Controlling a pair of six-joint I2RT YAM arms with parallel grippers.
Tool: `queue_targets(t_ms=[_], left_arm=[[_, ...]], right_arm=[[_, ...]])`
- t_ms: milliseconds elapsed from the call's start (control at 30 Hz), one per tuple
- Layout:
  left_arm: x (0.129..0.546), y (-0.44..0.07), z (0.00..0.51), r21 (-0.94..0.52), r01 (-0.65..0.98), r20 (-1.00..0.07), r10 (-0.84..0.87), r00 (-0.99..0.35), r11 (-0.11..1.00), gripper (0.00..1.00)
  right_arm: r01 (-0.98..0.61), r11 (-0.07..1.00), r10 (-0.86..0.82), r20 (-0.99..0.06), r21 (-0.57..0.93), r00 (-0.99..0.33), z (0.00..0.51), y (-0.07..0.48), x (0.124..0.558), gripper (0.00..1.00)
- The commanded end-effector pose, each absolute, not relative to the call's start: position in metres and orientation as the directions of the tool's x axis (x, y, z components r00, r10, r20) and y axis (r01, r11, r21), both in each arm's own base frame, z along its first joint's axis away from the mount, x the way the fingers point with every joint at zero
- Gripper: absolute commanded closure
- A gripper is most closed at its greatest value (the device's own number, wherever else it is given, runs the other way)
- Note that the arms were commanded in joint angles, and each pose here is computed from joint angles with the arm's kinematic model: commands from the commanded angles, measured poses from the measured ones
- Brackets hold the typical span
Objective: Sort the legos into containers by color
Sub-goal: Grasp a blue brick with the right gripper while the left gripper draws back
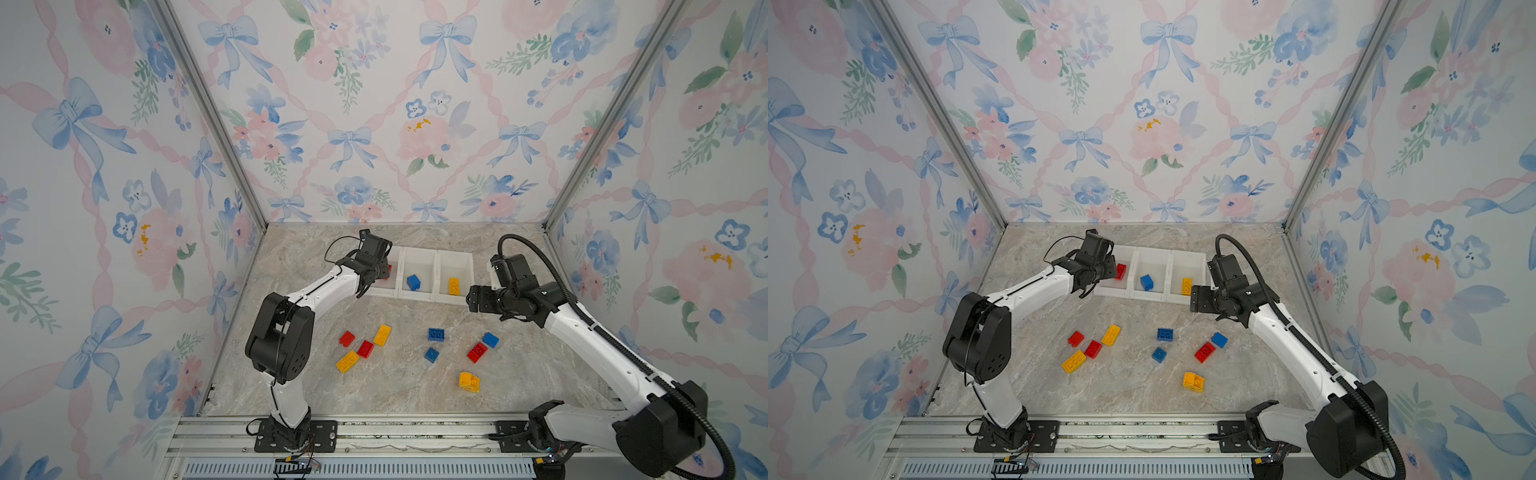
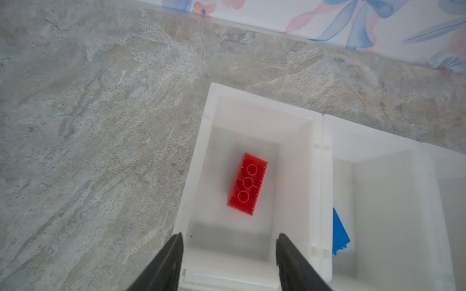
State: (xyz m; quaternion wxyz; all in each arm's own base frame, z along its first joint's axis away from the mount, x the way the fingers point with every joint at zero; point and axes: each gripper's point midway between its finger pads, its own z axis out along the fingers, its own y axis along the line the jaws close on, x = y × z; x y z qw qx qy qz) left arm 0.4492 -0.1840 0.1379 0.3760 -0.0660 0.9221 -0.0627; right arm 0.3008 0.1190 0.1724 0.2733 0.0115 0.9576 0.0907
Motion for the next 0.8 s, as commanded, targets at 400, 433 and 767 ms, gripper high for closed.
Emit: queue_targets(t_ms=[400, 433, 767], left_arm=[[0.417, -0.172, 0.163, -0.23, -0.052, -0.731, -0.208, -0.65, 0.972, 0.25], [0.416, -0.171, 0.164, -0.232, -0.052, -0.731, -0.209, -0.649, 0.971, 0.24], [0.404, -0.165, 0.168, -0.248, -0.05, -0.737, -0.222, -0.638, 0.968, 0.2]], right_arm=[[0.237, 0.956, 0.283, -0.326, 0.174, -0.902, 0.105, 0.102, 0.267, 0.12], [0.253, 0.953, 0.295, -0.317, 0.169, -0.901, 0.101, 0.101, 0.266, 0.12], [0.387, 0.909, 0.416, -0.251, 0.158, -0.874, 0.072, 0.089, 0.258, 0.17]])
